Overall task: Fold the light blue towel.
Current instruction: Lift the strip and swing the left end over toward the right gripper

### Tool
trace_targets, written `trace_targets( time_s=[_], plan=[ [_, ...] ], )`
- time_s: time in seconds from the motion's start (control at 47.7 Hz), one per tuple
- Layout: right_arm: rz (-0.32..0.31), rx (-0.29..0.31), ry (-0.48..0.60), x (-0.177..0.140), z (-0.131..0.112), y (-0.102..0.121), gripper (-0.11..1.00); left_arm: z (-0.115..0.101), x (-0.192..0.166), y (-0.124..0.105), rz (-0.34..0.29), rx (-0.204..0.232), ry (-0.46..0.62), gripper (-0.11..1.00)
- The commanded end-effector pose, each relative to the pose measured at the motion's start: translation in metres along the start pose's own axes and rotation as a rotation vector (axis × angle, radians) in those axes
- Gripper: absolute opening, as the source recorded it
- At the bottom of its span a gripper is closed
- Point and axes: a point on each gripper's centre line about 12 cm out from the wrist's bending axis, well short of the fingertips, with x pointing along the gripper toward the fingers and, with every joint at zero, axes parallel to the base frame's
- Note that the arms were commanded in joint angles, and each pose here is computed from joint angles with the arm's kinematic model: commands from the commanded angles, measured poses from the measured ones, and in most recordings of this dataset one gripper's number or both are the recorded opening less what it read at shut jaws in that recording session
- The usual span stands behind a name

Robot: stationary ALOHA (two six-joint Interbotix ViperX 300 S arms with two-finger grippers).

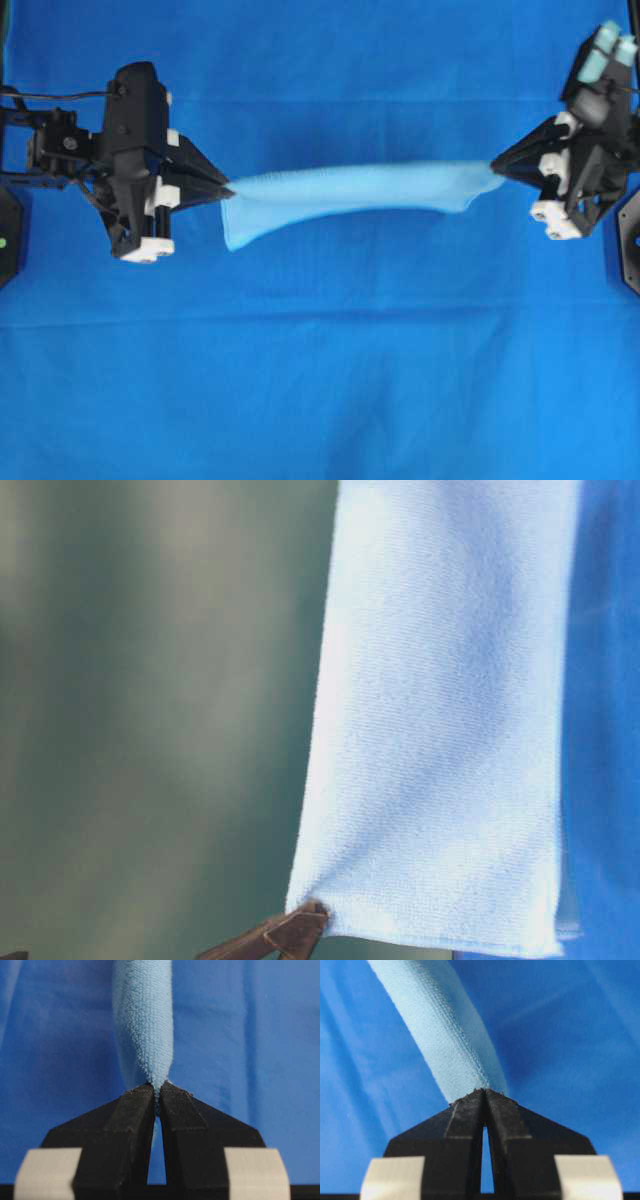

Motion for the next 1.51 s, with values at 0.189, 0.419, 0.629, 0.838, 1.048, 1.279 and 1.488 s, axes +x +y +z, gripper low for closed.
trace_targets(
  time_s=[0.189,0.419,0.629,0.838,1.048,1.279,1.488],
  plan=[
    [-0.018,-0.013,-0.053,0.000,0.015,-0.004,0.01,0.012,-0.002,-0.004,-0.012,-0.005,-0.038,0.02],
    [-0.087,0.021,-0.107,0.006,0.030,-0.026,0.01,0.020,0.013,-0.028,-0.070,0.031,-0.064,0.02],
    [-0.163,0.034,-0.157,0.009,0.046,-0.048,0.01,0.031,0.043,-0.066,-0.153,0.083,-0.082,0.02],
    [-0.212,0.049,-0.197,0.017,0.060,-0.068,0.01,0.053,0.077,-0.104,-0.213,0.120,-0.091,0.02],
    [-0.216,0.055,-0.207,0.034,0.076,-0.075,0.01,0.075,0.114,-0.130,-0.241,0.134,-0.112,0.02],
    [-0.215,0.051,-0.198,0.049,0.091,-0.075,0.01,0.088,0.134,-0.146,-0.257,0.140,-0.128,0.02],
    [-0.220,0.034,-0.198,0.051,0.094,-0.075,0.01,0.090,0.139,-0.149,-0.261,0.143,-0.132,0.02]
  ],
)
